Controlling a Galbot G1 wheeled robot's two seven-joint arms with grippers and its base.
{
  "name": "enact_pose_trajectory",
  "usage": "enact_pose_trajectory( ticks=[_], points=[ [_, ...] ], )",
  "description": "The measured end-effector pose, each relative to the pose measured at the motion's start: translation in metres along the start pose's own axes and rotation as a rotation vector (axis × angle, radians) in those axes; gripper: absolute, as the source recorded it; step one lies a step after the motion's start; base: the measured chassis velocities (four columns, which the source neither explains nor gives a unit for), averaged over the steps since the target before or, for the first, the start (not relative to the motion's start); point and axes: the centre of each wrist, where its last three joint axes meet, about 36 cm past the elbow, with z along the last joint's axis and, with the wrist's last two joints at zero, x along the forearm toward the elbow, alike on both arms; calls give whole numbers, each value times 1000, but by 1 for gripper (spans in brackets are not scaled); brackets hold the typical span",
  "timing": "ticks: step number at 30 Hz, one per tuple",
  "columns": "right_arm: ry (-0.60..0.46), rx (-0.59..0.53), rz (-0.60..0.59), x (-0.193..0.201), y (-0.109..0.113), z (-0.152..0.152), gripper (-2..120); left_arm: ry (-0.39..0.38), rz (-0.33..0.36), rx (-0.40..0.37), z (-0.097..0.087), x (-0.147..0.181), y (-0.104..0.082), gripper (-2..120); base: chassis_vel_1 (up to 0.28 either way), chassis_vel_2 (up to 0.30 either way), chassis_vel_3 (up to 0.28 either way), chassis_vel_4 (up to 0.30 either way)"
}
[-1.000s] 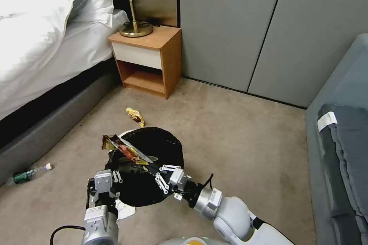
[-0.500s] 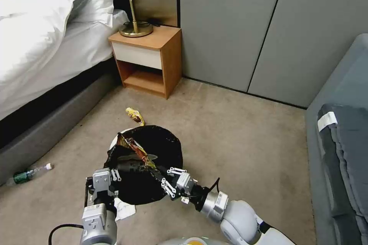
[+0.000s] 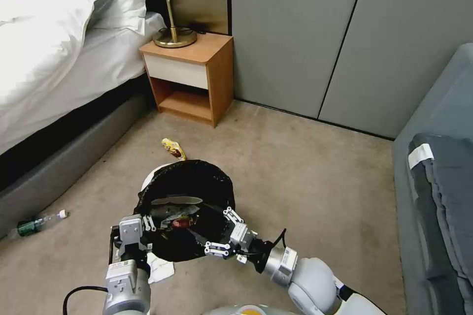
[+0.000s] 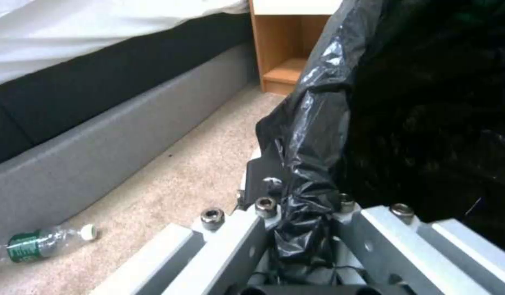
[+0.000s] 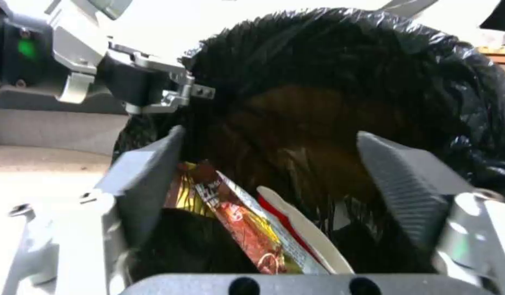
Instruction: Pick up the trash bin, then pick up the garbage from the floor and place it into the trash bin.
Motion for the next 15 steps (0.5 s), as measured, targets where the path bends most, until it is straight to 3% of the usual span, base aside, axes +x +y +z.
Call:
enact_pose_trajectory(
  ticks=[5, 11, 14, 15],
  points=[
    [-18, 2, 5, -1, -2, -7, 99, 0, 0, 0, 0, -1, 0, 0, 0, 0, 0, 0],
    [-54, 13, 14, -4, -5, -19, 100, 2, -1, 0, 0, -2, 0, 0, 0, 0, 0, 0],
    [-172, 49, 64, -16, -11, -56, 100, 11, -3, -4, 4, -3, 0, 0, 0, 0, 0, 0],
    [-172, 49, 64, -16, -11, -56, 100, 11, -3, -4, 4, -3, 0, 0, 0, 0, 0, 0]
  ],
)
